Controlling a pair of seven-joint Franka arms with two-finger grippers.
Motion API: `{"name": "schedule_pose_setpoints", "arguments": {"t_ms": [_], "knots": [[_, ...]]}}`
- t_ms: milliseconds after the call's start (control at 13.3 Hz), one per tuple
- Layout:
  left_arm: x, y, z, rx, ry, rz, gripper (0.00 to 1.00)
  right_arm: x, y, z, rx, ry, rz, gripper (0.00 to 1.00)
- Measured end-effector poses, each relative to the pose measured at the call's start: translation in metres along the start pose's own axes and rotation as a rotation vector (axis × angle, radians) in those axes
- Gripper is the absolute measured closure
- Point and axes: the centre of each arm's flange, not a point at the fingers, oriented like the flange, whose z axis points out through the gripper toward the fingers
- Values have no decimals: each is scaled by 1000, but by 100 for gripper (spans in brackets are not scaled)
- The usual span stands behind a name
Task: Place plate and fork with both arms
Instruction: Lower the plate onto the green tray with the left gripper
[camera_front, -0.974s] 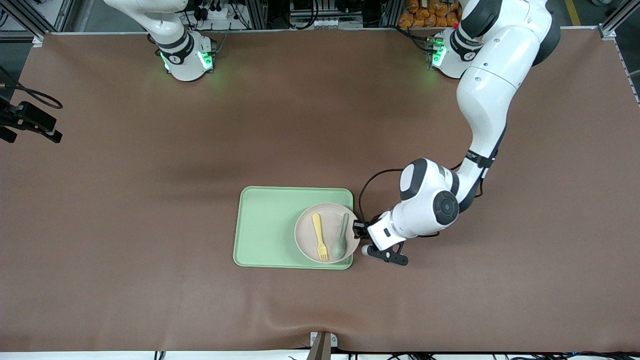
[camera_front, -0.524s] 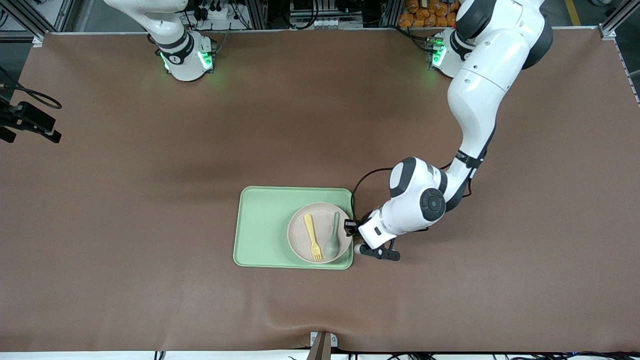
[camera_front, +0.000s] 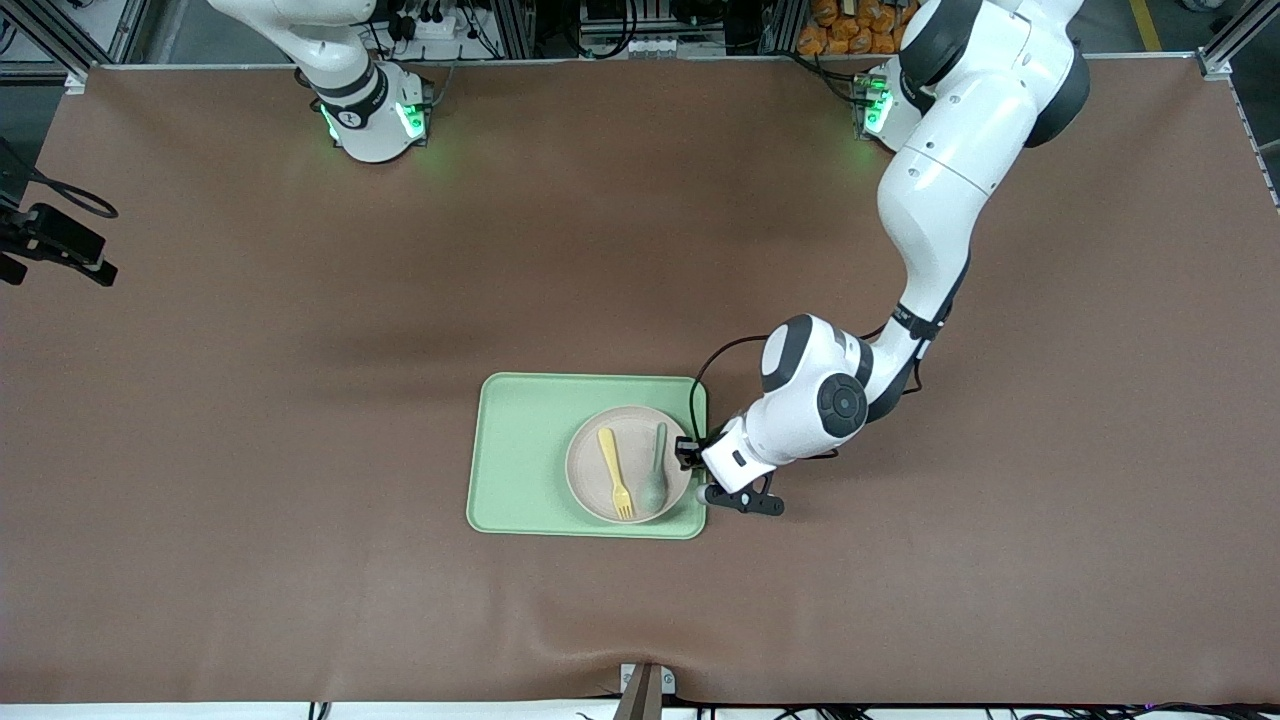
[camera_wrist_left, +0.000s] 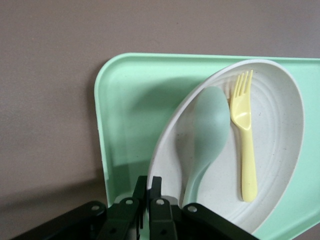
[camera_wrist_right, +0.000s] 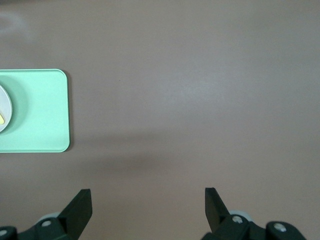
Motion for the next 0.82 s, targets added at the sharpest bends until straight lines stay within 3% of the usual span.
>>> {"name": "schedule_pose_setpoints", "arguments": {"t_ms": [150,225,450,824], "knots": [[0,0,1,-1,3,-5,94,0,0,0,0,0,0,0],[1,0,1,-2,10,-26,87,0,0,0,0,0,0,0],[1,11,-1,-13,37,-87,57,1,0,1,0,-3,-1,0],[10,29,-20,-34,94,-85,6,3,-1,6,1,-9,-4,0]]}}
